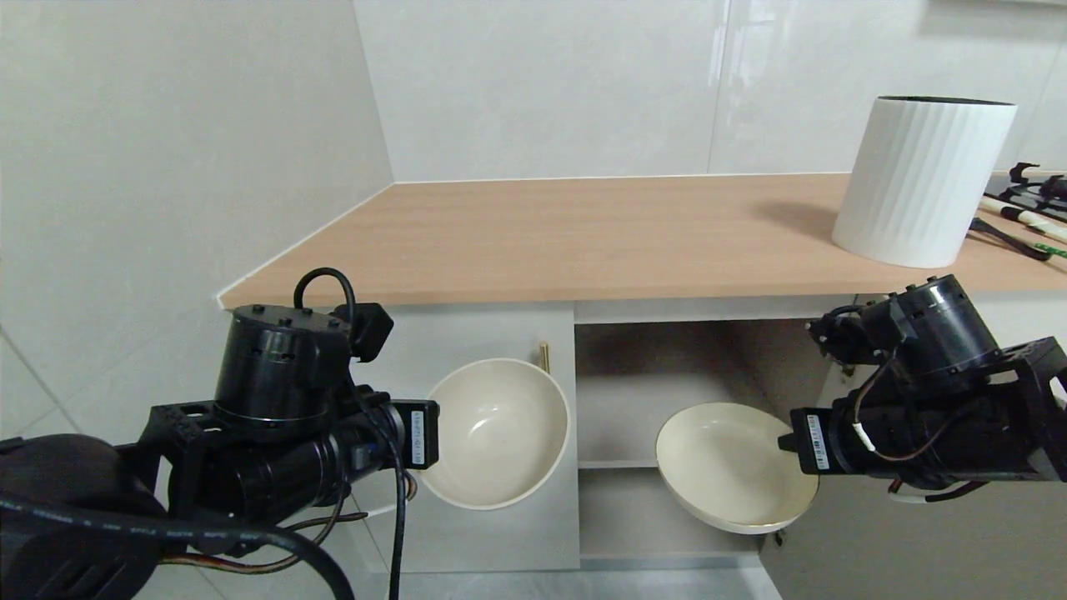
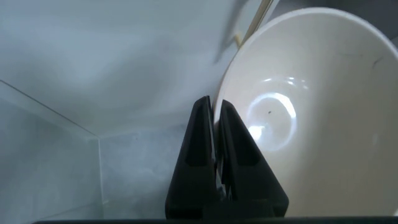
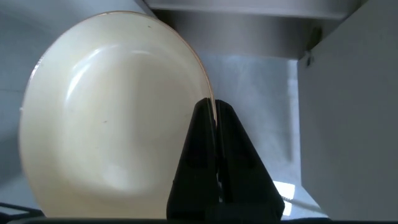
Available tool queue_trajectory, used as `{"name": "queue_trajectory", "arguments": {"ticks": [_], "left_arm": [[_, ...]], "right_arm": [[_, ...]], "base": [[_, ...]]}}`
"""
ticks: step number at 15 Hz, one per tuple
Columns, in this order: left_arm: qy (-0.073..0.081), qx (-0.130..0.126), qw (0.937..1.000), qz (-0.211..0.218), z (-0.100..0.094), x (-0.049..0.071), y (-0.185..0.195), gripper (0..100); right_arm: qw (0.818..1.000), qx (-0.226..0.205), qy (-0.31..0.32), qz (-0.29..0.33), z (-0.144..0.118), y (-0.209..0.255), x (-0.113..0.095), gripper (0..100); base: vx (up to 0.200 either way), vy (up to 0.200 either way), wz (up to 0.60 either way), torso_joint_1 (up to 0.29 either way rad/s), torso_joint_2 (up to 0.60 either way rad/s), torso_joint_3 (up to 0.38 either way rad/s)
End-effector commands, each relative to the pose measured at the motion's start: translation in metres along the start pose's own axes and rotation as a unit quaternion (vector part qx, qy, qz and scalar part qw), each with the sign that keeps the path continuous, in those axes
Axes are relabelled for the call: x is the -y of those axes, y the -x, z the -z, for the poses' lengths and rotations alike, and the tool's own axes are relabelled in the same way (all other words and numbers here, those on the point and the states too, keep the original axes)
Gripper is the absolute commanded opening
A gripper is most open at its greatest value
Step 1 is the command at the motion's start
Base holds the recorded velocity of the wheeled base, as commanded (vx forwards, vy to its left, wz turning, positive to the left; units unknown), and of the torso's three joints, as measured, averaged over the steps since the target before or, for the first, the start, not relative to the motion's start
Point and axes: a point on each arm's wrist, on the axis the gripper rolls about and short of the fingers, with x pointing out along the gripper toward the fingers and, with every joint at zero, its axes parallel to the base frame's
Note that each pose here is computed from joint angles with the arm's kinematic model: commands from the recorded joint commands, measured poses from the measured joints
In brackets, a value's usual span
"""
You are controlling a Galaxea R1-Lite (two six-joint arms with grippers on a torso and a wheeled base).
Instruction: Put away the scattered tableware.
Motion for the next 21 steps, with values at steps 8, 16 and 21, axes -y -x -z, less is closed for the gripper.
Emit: {"name": "queue_trajectory", "arguments": {"ticks": [8,16,21], "left_arm": [[0.0,-0.002,1.0,-0.001,0.001,0.0,-0.001,0],[-0.001,-0.005,1.0,-0.001,0.002,0.0,-0.003,0],[-0.001,-0.003,1.0,0.0,0.001,0.001,-0.002,0]], "right_arm": [[1.0,0.002,0.001,-0.001,0.0,-0.001,0.0,0],[0.999,-0.033,0.031,0.012,0.007,-0.023,0.001,0],[0.998,-0.047,0.026,0.022,0.01,-0.068,0.002,0]], "base": [[0.0,0.0,0.0,-0.034,0.27,0.214],[0.0,0.0,0.0,-0.005,0.05,0.043],[0.0,0.0,0.0,0.0,0.0,0.0]]}}
